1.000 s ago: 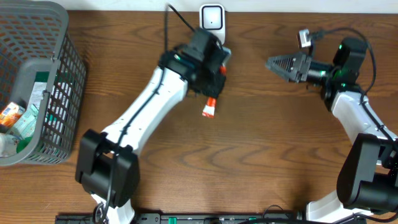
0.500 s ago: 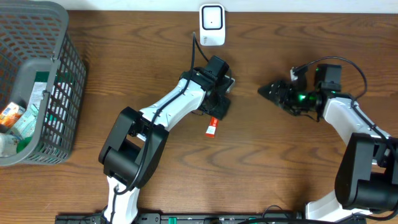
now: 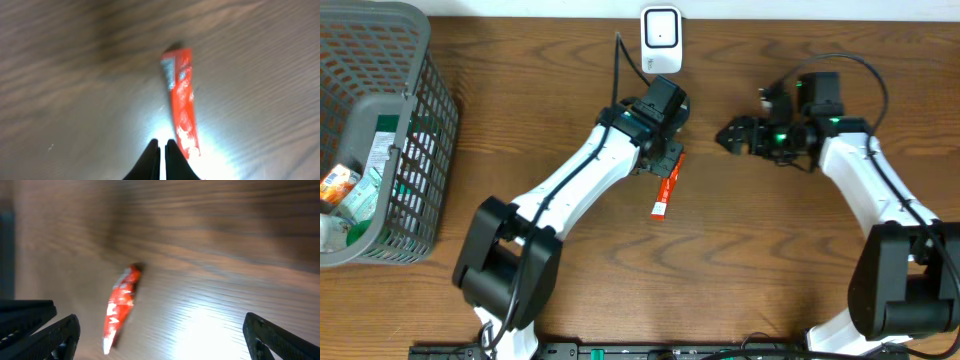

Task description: Scan the item barcode

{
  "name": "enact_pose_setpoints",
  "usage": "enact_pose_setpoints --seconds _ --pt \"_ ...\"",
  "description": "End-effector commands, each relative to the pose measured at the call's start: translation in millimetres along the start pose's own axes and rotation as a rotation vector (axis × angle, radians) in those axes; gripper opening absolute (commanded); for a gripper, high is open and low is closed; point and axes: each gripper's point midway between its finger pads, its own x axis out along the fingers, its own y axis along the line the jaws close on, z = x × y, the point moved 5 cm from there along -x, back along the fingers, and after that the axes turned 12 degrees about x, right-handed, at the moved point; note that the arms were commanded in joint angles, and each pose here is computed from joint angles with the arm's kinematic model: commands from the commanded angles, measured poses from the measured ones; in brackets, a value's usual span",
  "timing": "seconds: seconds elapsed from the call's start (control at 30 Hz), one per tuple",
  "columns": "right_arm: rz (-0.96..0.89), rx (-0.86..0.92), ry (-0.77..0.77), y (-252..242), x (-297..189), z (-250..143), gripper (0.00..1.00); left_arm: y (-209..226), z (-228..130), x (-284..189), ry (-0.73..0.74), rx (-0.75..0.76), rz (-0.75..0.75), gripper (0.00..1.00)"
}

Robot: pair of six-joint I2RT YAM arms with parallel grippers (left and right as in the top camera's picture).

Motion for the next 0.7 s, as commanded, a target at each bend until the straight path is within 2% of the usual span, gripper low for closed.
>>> enact_pose_setpoints --seconds 0.0,0.07,0.1,0.13,0.2,0.27,0.4,0.5,0.67 --pt "0.055 0.013 0.025 24.3 6.4 -6.7 0.92 12.8 -15.5 5.7 0.071 -0.105 0.079 0.08" --pt "0.093 0.022 0.037 33.2 13.2 -9.5 0.38 13.3 -29.1 14.9 0.119 -0.126 0.08 0.07" --pt "0.12 0.029 0.046 38.3 16.6 -10.8 0.05 13.2 -36.9 20.2 0.143 -0.13 0.079 0.07" --pt "0.141 0.034 0.051 41.6 19.9 -11.7 0.01 13.6 -43.4 24.2 0.16 -0.136 0.08 0.07" --pt "0.166 0.051 0.062 45.0 28.0 -13.9 0.01 14.2 -56.2 31.3 0.193 -0.156 0.066 0.07" --pt "0.164 0.078 0.076 42.7 37.6 -16.8 0.01 12.5 -64.2 36.4 0.208 -0.186 -0.009 0.07" --pt "0.254 0.053 0.144 43.3 59.2 -22.0 0.01 9.6 -62.8 32.8 0.162 -0.196 -0.298 0.07" --pt "0.394 0.009 0.203 49.5 72.3 -24.5 0.01 12.2 -54.2 17.6 0.05 -0.175 -0.561 0.07" --pt "0.393 0.049 0.262 30.3 102.3 -33.3 0.01 15.3 -48.4 -12.0 -0.133 -0.134 -0.873 0.07"
